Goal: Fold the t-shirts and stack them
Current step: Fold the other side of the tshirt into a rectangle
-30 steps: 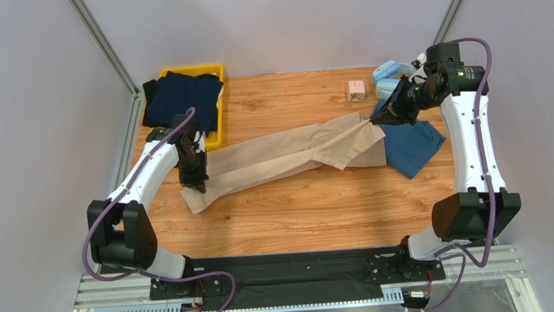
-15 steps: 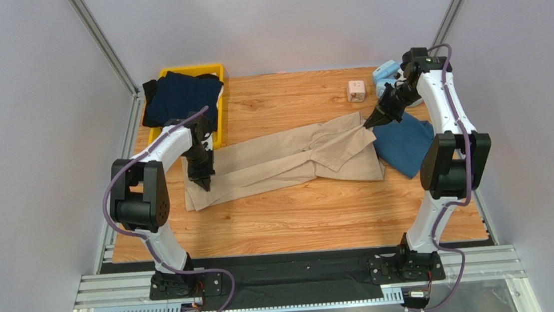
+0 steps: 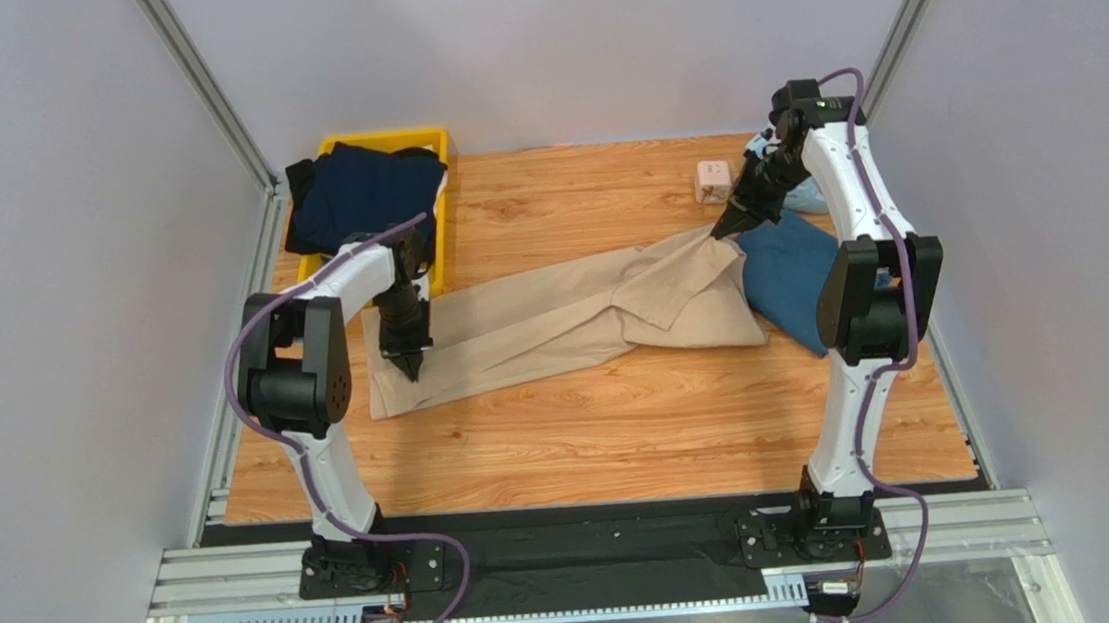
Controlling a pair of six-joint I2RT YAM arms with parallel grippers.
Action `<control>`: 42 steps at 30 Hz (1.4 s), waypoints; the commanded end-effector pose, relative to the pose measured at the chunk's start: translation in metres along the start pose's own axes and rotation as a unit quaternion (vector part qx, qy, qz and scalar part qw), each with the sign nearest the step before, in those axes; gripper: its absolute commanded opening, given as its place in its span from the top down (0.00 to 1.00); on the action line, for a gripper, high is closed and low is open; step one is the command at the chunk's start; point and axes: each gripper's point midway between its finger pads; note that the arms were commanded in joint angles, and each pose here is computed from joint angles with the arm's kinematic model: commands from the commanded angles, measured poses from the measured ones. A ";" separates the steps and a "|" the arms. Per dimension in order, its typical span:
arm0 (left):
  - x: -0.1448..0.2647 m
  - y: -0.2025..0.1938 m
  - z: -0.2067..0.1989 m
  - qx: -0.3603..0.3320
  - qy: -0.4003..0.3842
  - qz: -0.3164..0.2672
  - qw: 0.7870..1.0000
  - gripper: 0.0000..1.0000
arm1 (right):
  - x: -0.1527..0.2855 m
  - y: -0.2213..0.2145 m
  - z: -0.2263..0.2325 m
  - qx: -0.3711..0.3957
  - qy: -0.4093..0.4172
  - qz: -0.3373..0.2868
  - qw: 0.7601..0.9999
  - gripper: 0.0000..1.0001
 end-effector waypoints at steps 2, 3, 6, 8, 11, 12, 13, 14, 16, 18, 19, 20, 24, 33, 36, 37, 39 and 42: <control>0.003 0.010 0.018 0.004 0.040 -0.006 0.999 1.00 | -0.006 0.030 0.000 0.028 -0.019 -0.034 0.999 1.00; 0.002 0.011 0.019 0.006 0.043 -0.007 0.999 1.00 | -0.008 0.031 0.000 0.027 -0.021 -0.033 0.999 1.00; 0.005 0.014 0.022 0.014 0.042 -0.012 0.999 0.93 | -0.011 0.037 0.003 0.030 -0.019 -0.033 0.999 1.00; 0.009 0.018 0.022 0.018 0.041 -0.021 0.999 0.88 | -0.015 0.037 0.007 0.030 -0.014 -0.030 0.999 1.00; 0.023 0.026 0.025 0.028 0.047 -0.047 0.997 0.78 | -0.016 0.040 0.015 0.037 -0.009 -0.034 0.999 1.00; 0.030 0.029 0.026 0.032 0.047 -0.058 0.997 0.75 | -0.016 0.041 0.017 0.039 -0.008 -0.037 0.999 1.00; 0.038 0.033 0.025 0.038 0.046 -0.071 0.996 0.72 | -0.016 0.041 0.018 0.039 -0.007 -0.037 0.999 1.00; 0.043 0.036 0.027 0.041 0.049 -0.081 0.995 0.70 | -0.020 0.041 0.018 0.037 -0.007 -0.033 0.999 1.00; 0.062 0.045 0.025 0.044 0.039 -0.108 0.992 0.70 | -0.021 0.042 0.018 0.038 -0.006 -0.032 0.999 1.00; 0.077 0.045 0.017 0.041 0.013 -0.124 0.991 0.69 | -0.023 0.041 0.018 0.038 -0.005 -0.029 0.999 1.00; 0.082 0.044 0.014 0.041 0.002 -0.128 0.991 0.69 | -0.024 0.041 0.018 0.039 -0.005 -0.028 0.999 1.00; 0.084 0.040 0.008 0.039 -0.018 -0.123 0.991 0.66 | -0.024 0.040 0.018 0.039 -0.004 -0.026 0.999 1.00; 0.082 0.016 0.008 0.052 -0.032 -0.115 0.991 0.64 | -0.025 0.037 0.019 0.038 0.002 -0.020 0.999 1.00; 0.046 -0.029 0.018 0.079 -0.022 -0.062 0.995 0.55 | -0.026 0.027 0.022 0.037 0.017 -0.007 0.999 1.00; 0.044 -0.033 0.011 0.070 -0.046 -0.063 0.995 0.55 | -0.026 0.022 0.021 0.034 0.018 -0.001 0.999 1.00; 0.044 -0.033 0.010 0.068 -0.051 -0.062 0.994 0.55 | -0.025 0.022 0.022 0.036 0.022 -0.001 0.999 1.00; 0.038 -0.034 0.009 0.067 -0.050 -0.053 0.995 0.55 | -0.025 0.021 0.023 0.033 0.025 0.000 0.999 1.00; 0.030 -0.035 0.007 0.068 -0.050 -0.040 0.996 0.55 | -0.024 0.019 0.025 0.032 0.030 0.000 0.999 1.00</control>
Point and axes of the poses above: each gripper's point midway between its finger pads, its own x axis back along the fingers, its own z axis along the line the jaws close on, y = z × x, and after that the axes turned 5 degrees about x, right-handed
